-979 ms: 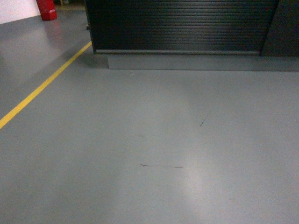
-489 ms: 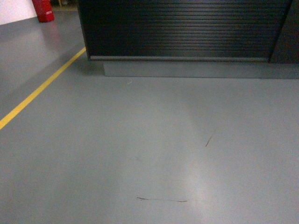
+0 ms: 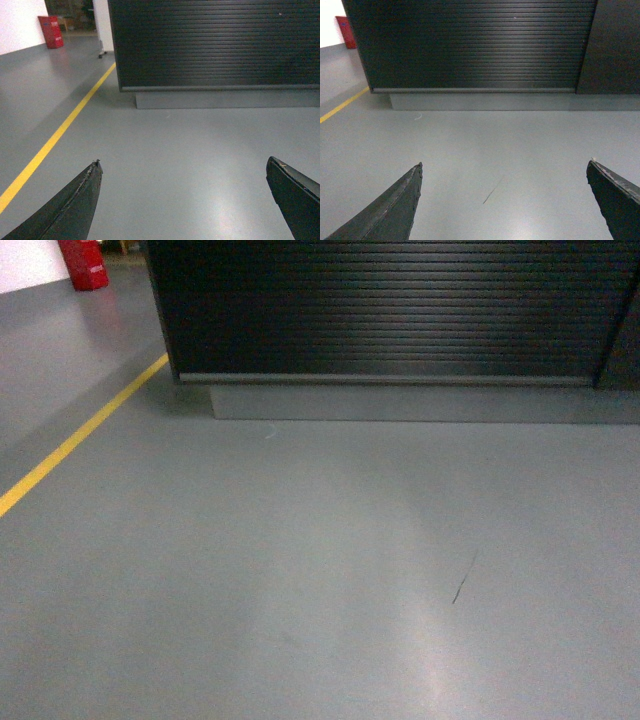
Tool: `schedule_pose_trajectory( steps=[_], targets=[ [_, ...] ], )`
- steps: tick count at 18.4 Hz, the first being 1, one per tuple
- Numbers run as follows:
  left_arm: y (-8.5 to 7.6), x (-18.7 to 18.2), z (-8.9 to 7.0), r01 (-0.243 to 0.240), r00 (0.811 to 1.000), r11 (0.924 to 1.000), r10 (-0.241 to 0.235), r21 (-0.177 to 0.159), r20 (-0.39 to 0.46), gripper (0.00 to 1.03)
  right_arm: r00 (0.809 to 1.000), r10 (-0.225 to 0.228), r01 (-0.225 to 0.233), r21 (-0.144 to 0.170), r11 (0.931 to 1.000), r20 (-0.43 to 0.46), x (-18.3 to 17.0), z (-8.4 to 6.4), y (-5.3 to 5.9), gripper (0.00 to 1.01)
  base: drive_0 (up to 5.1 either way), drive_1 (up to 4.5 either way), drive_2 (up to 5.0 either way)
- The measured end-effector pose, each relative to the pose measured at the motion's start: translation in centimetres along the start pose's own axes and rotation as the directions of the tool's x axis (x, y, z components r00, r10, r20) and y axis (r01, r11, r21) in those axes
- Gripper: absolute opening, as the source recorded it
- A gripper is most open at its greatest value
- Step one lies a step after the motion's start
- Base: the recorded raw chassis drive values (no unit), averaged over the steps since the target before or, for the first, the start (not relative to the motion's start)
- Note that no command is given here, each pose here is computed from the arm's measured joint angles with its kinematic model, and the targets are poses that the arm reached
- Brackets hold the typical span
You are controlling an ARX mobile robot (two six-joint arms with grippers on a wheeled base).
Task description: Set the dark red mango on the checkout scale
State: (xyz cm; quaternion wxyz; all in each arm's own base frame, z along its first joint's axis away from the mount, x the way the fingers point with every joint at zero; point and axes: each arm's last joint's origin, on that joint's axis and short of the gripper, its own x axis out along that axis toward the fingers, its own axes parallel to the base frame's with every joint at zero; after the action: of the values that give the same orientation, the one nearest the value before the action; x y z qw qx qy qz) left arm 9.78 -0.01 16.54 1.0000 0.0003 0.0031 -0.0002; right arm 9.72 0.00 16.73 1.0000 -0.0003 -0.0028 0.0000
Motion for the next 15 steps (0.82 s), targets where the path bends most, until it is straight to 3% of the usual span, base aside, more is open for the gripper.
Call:
schedule_pose_trajectory(
  steps=[15],
  targets=[
    [0.0, 0.0, 0.03, 0.001, 1.0, 1.0, -0.001, 0.0, 0.003, 0.98, 1.0, 0.0, 0.0, 0.0, 1.0, -0.003, 0.0, -0.03, 0.0, 0.98, 0.0, 4.09, -4.2]
  ],
)
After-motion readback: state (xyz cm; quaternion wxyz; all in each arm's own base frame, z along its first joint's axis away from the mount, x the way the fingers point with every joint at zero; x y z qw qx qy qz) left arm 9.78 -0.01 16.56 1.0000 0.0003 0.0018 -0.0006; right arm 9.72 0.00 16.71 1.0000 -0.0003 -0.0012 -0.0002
